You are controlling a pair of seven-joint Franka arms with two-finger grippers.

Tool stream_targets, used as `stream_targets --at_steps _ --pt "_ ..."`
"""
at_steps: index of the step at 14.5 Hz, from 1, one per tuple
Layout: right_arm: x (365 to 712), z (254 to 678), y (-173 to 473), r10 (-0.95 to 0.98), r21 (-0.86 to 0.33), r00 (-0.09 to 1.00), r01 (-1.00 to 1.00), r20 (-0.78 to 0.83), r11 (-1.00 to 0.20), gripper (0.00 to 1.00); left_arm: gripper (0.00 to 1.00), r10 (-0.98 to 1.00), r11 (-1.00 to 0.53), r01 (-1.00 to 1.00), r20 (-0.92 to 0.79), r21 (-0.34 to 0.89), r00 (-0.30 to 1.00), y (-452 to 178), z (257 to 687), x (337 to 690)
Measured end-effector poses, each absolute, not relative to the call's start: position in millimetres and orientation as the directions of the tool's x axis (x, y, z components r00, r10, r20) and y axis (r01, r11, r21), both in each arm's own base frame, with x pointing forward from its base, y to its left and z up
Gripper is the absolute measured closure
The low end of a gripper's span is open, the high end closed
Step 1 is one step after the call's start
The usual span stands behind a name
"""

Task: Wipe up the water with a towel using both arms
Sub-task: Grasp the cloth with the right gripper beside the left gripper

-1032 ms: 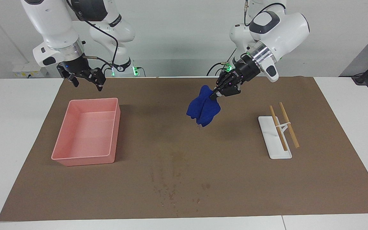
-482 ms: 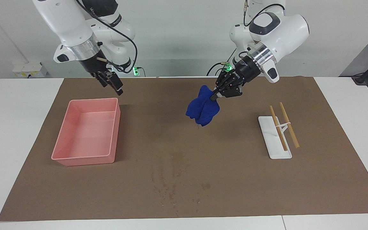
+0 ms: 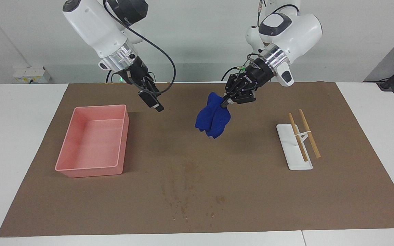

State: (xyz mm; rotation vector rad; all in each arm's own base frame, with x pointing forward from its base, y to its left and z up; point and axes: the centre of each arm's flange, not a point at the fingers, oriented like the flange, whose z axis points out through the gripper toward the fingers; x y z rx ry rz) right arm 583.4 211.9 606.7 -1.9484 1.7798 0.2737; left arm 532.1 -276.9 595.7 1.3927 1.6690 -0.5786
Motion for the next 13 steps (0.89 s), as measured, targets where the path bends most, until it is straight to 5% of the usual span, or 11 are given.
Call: stream_targets --at_steps 3,11,13 --pt "588 602 229 -0.866 -0.191 0.033 -0.979 -0.499 0.073 0.08 0.93 0.519 0.272 0.951 -0.855 0.148 -0.016 -292 597 524" --pt "581 587 272 -0.852 -0.142 -0.029 -0.983 -0.522 0.12 0.12 0.93 0.507 0.295 0.936 -0.862 0.193 0.018 -345 596 493" --pt "580 584 276 -0.853 -0.134 -0.033 -0.984 -0.521 0.12 0.29 0.93 0.511 0.301 0.933 -0.86 0.196 0.016 -348 592 490"
